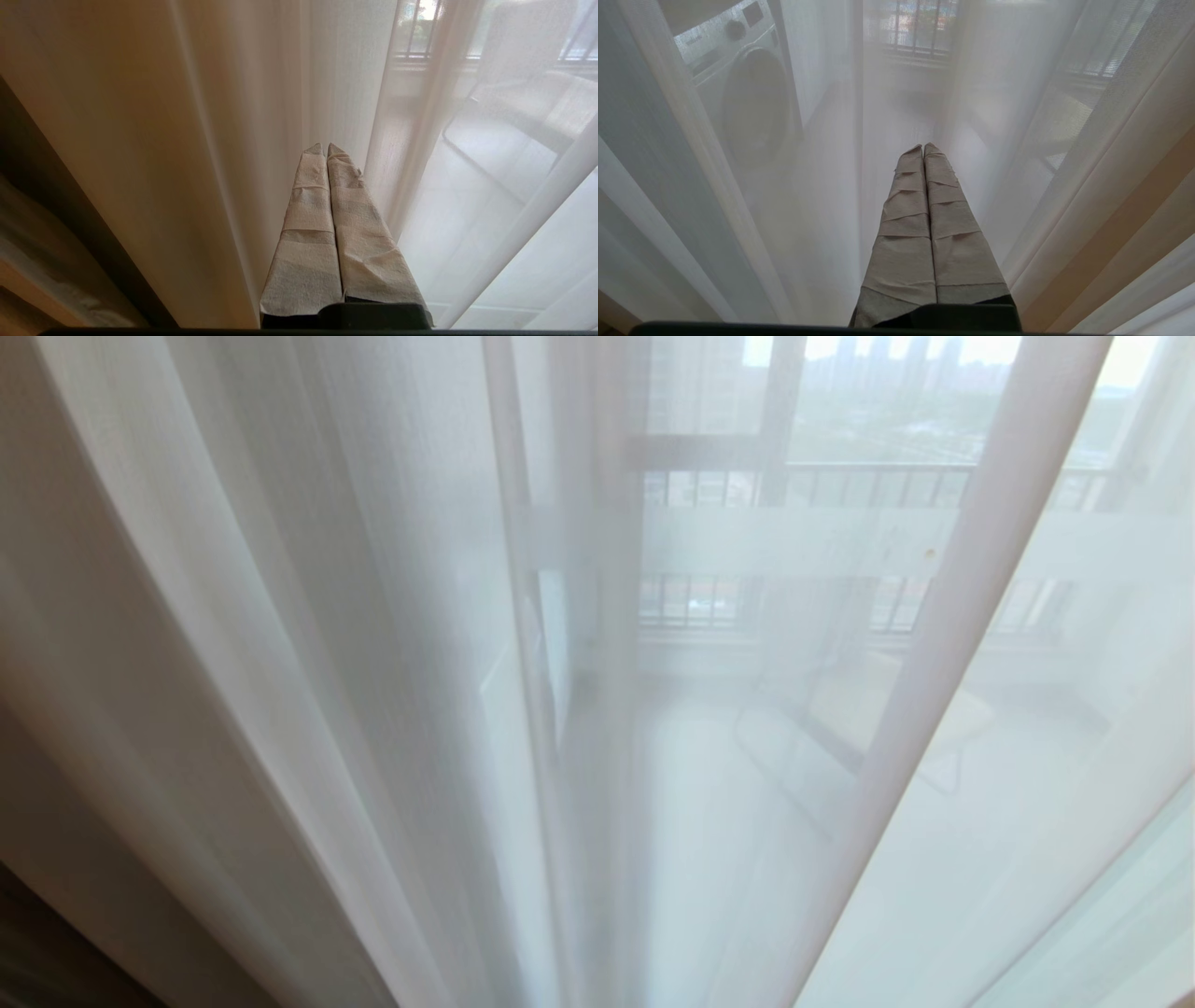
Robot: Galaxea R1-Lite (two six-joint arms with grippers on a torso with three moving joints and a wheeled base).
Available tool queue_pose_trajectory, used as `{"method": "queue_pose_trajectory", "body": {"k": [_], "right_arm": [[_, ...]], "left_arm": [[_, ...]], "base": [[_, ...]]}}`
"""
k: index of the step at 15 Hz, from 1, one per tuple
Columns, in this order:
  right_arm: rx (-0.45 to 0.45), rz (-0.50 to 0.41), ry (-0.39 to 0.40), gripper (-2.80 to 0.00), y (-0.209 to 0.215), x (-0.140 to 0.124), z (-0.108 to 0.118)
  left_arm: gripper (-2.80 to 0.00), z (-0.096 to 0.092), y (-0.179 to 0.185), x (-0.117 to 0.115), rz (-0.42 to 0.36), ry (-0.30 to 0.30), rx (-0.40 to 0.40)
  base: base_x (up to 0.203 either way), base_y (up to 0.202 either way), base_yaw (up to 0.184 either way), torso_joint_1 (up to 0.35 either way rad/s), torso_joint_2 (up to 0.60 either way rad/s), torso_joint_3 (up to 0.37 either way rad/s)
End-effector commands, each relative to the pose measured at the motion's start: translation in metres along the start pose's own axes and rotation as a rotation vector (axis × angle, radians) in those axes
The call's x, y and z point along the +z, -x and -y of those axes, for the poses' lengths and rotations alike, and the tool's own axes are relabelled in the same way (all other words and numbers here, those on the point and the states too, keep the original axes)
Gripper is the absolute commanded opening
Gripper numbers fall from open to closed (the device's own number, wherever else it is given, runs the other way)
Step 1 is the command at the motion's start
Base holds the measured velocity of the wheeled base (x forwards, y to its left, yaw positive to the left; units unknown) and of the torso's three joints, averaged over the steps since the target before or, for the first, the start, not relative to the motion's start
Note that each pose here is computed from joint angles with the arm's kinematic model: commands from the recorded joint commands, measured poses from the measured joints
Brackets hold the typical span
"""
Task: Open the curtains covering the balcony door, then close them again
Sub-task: Close the outer curtains on both sides
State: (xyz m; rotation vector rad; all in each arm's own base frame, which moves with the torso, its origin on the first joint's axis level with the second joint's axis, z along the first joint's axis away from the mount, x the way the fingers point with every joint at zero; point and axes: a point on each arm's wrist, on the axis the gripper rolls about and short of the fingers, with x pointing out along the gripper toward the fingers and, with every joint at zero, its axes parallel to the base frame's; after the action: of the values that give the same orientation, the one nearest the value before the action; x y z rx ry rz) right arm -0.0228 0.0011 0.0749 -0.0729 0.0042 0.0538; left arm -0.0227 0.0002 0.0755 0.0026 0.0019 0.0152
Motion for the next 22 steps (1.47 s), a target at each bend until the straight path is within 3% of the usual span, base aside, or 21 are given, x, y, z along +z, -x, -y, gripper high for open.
{"method": "queue_pose_trajectory", "body": {"k": [1,19,22], "right_arm": [[0.001,0.0,0.001,-2.8,0.0,0.0,0.0],[0.001,0.0,0.001,-2.8,0.0,0.0,0.0],[0.0,0.0,0.001,-2.8,0.0,0.0,0.0]], "left_arm": [[-2.8,0.0,0.0,0.0,0.0,-0.002,0.002],[-2.8,0.0,0.0,0.0,0.0,0.0,0.002],[-2.8,0.0,0.0,0.0,0.0,0.0,0.002]], "base": [[0.0,0.0,0.0,0.0,0.0,0.0],[0.0,0.0,0.0,0.0,0.0,0.0],[0.001,0.133,0.002,0.01,0.0,0.002]]}}
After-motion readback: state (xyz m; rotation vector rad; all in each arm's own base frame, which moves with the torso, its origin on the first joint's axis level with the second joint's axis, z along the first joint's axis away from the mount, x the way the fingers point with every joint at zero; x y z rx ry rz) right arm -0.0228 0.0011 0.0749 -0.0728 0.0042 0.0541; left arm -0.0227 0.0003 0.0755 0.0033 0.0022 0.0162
